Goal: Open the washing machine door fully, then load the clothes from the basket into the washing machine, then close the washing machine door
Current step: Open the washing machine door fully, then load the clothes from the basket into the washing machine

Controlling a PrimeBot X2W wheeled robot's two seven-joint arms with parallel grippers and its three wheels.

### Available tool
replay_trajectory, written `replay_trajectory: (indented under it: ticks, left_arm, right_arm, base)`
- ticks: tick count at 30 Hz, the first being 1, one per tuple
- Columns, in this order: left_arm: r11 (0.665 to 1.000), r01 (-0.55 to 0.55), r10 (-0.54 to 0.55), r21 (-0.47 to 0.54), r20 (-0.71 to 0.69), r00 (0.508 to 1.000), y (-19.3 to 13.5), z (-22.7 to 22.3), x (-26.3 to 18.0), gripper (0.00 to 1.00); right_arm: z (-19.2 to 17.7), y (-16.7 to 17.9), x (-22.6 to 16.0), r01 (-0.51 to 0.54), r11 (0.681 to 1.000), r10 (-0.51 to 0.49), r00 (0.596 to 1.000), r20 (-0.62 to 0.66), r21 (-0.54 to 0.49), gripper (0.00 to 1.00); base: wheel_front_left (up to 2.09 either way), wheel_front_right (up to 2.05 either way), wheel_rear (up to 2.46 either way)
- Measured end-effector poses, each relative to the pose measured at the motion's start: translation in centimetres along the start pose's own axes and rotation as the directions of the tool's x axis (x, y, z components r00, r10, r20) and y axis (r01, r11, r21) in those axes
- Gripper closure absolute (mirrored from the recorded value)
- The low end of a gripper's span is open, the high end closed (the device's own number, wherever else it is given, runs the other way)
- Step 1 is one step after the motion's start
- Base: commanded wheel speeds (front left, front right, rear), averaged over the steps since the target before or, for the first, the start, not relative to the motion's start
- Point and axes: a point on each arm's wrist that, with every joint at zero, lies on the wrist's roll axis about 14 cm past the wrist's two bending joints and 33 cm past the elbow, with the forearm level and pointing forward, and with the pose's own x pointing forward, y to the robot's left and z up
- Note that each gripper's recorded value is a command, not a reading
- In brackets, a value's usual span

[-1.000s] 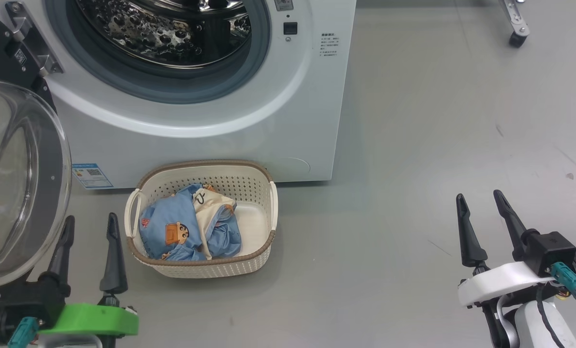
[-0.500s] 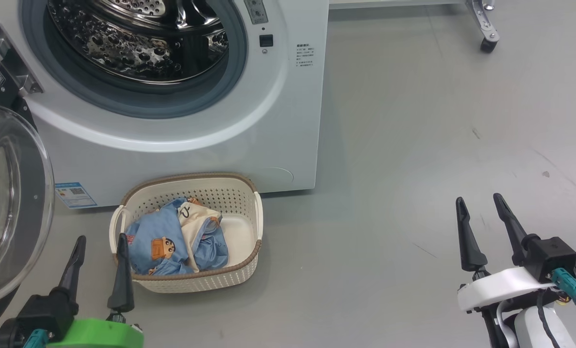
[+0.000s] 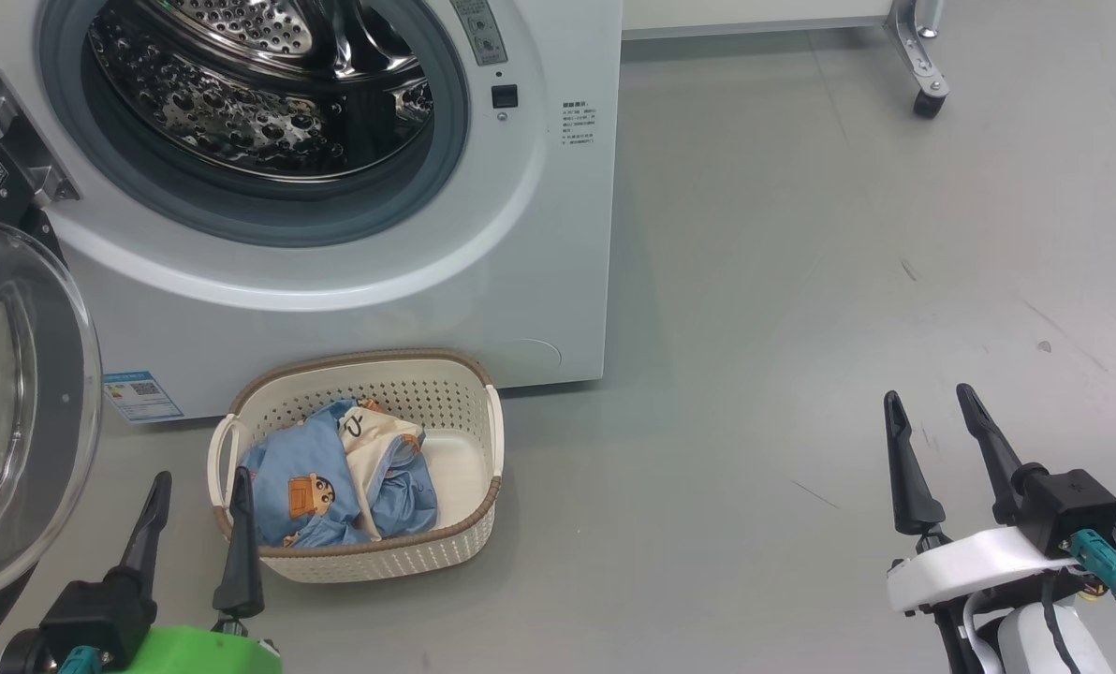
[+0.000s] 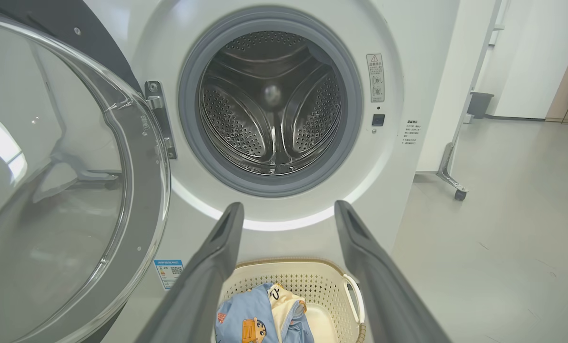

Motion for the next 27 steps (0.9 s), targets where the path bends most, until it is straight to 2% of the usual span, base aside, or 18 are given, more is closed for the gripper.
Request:
replay_trajectory:
  ticks: [27]
  left_arm:
    - [1.000,-0.008,0.008,-0.014,0.003,1.000,0.15,0.08,-0.31,0.00]
  right_arm:
    - [-0.24,0.54,-0.09,-0.014,1.000,0.014,1.000,-0.006,0.004,0.00]
  base:
    - [0.04,-0.04,0.00]
